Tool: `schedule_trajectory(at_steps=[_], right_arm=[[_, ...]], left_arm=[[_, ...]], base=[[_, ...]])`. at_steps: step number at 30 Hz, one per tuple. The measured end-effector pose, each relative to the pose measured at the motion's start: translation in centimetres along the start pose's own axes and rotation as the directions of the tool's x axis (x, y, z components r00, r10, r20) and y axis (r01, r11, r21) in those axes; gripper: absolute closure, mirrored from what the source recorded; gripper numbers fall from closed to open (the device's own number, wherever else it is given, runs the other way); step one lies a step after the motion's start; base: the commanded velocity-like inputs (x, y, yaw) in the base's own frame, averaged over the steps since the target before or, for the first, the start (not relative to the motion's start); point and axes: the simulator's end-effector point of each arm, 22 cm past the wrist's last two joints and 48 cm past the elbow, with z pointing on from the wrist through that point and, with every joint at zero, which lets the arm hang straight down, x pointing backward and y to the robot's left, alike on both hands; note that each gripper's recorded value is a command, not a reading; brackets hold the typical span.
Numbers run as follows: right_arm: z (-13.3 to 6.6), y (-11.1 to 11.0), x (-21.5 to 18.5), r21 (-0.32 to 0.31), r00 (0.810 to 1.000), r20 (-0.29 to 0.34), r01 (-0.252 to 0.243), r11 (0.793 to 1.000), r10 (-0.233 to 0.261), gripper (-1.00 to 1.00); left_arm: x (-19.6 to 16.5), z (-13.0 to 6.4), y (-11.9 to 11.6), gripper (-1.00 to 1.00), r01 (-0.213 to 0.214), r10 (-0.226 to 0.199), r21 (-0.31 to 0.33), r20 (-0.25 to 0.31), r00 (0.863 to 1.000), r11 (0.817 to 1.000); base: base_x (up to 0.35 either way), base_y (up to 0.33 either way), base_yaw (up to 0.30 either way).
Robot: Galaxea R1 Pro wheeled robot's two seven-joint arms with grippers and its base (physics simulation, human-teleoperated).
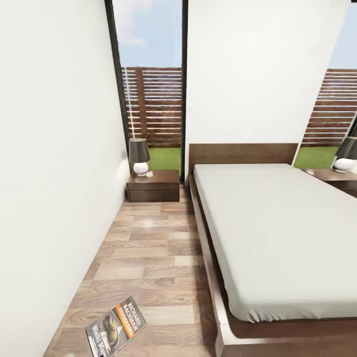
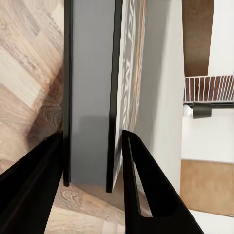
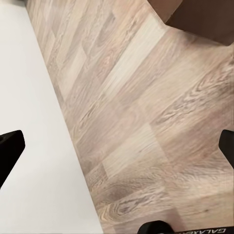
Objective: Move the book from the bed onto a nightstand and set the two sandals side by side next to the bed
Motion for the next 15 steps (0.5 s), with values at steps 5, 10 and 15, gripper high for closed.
schedule_trajectory(at_steps=[5,10,15], right_arm=[[0.01,0.00,0.05,0.000,1.000,-0.002,-0.001,1.000,0.001,-1.00],[0.04,0.03,0.13,0.000,1.000,-0.003,-0.003,1.000,0.003,-1.00],[0.04,-0.24,0.18,0.012,1.000,-0.005,-0.005,1.000,0.005,-1.00]], left_arm=[[0.01,0.00,0.00,1.00,0.000,0.000,0.000,0.000,1.000,1.000],[0.03,0.02,-0.01,1.00,0.000,0.000,0.000,0.000,1.000,1.000],[0.08,0.04,-0.01,1.00,0.000,0.000,0.000,-0.002,1.000,1.000]], base=[[0.102,0.217,0.000],[0.100,0.216,0.000],[0.100,0.185,0.000]])
